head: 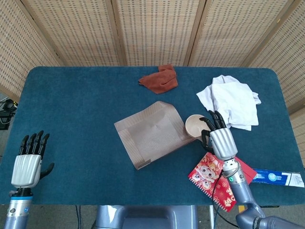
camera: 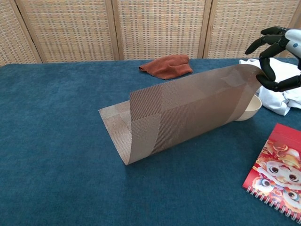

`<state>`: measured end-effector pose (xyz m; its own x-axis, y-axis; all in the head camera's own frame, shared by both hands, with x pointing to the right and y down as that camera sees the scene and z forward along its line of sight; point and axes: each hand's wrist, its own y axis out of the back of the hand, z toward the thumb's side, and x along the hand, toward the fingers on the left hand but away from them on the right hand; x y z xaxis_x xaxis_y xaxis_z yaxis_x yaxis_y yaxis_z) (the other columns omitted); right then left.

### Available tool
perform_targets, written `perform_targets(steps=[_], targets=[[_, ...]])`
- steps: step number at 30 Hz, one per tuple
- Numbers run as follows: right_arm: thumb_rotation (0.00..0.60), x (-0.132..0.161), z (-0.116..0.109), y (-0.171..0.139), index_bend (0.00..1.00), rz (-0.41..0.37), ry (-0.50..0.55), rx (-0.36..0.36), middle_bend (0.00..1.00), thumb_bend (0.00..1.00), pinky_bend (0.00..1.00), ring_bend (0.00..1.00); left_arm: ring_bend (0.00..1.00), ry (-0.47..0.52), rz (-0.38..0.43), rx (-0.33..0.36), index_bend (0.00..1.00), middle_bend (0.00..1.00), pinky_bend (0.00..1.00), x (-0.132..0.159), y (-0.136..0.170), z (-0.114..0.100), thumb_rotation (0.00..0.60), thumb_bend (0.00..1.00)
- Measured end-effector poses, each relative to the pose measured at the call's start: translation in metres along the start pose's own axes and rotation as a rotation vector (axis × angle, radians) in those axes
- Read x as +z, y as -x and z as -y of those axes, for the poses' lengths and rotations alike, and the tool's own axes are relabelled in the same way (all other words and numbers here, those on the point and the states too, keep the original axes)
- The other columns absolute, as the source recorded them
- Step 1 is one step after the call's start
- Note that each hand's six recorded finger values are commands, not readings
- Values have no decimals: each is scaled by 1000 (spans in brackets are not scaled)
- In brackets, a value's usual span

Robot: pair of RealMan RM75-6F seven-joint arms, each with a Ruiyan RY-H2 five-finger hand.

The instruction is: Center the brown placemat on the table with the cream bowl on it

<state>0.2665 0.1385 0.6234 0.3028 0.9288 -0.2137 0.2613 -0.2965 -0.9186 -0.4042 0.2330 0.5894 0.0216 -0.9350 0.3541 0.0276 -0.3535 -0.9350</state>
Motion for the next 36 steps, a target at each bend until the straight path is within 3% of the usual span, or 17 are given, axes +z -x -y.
perform_targets(steps=[17,30,33,36], targets=[[600,-41,-23,8,770,122,6,-39,332,618,0,22,0,5,-1,6,0,0,0,0,2,-2,600,206],[600,-96,-36,4,762,266,-25,-50,328,608,0,23,0,4,-1,4,0,0,0,0,2,-1,600,206],[600,-103,-36,2,652,286,-34,-50,239,549,0,9,0,3,1,2,0,0,0,1,3,-1,600,206],[600,-108,-36,-1,405,304,-48,-39,66,442,0,0,0,2,1,3,0,0,0,1,3,-1,600,205]])
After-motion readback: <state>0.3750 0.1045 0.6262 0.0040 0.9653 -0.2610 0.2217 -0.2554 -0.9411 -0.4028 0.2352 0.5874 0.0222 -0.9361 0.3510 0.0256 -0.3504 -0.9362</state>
